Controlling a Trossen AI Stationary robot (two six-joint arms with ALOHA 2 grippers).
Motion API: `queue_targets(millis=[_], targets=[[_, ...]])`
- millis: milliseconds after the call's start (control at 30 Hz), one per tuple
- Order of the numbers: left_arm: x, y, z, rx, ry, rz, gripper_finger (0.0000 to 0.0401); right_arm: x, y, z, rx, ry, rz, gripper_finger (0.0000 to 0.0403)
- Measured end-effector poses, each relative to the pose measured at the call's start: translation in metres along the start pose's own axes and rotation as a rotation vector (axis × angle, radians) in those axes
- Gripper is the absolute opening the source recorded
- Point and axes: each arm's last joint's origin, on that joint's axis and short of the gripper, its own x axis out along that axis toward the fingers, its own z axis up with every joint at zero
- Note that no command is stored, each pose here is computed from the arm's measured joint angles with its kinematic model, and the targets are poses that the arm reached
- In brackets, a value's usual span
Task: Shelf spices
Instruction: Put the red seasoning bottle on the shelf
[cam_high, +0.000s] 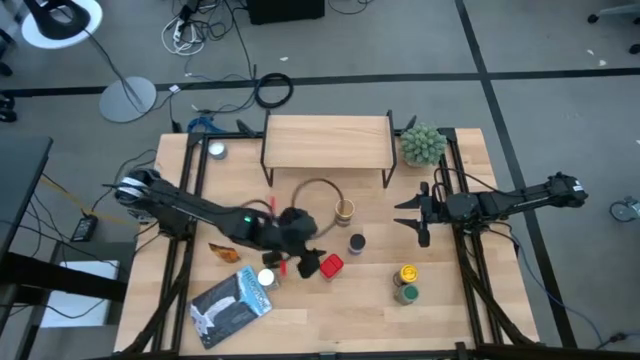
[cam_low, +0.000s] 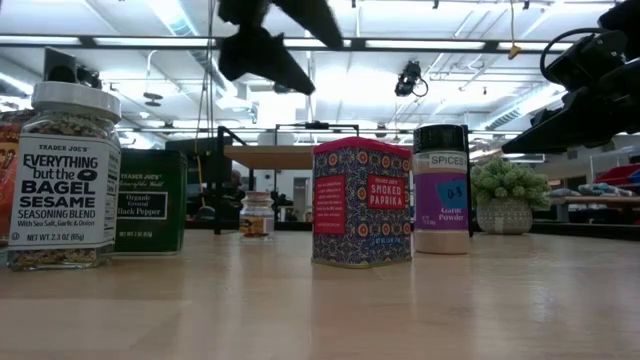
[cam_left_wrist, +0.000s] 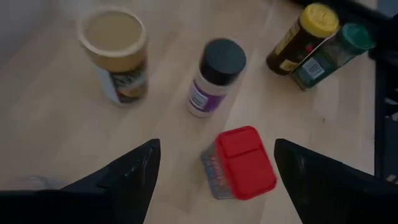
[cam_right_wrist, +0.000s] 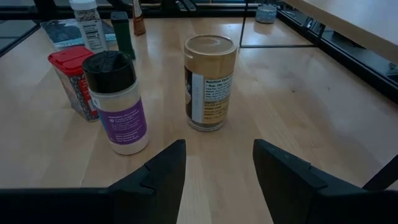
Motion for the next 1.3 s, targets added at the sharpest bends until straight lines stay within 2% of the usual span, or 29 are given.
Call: queue_targets(millis=[133,300,500,767,1300], targets=[[0.026,-0.020,0.002,0.001,0.094,0.015,0.0319,0.000,0.000,0.000,0.000,0.000,0.000,0.0187],[0.052,-0.036,0.002,0.010,0.211,0.108,0.0319,0.000,0.000,0.000,0.000,0.000,0.000,0.0187],[0.070,-0.049,0.004,-0.020,0.245,0.144,0.0319,0.000,0.000,0.000,0.000,0.000,0.000,0.0187],[0.074,-0.047,0.000,-0.096,0.272,0.187,0.0319,0.000,0.000,0.000,0.000,0.000,0.000,0.0187],[0.076,-0.047,-0.004,-0.118,0.289,0.204,0.0308,0.000,0.000,0.000,0.000,0.000,0.000,0.0187]])
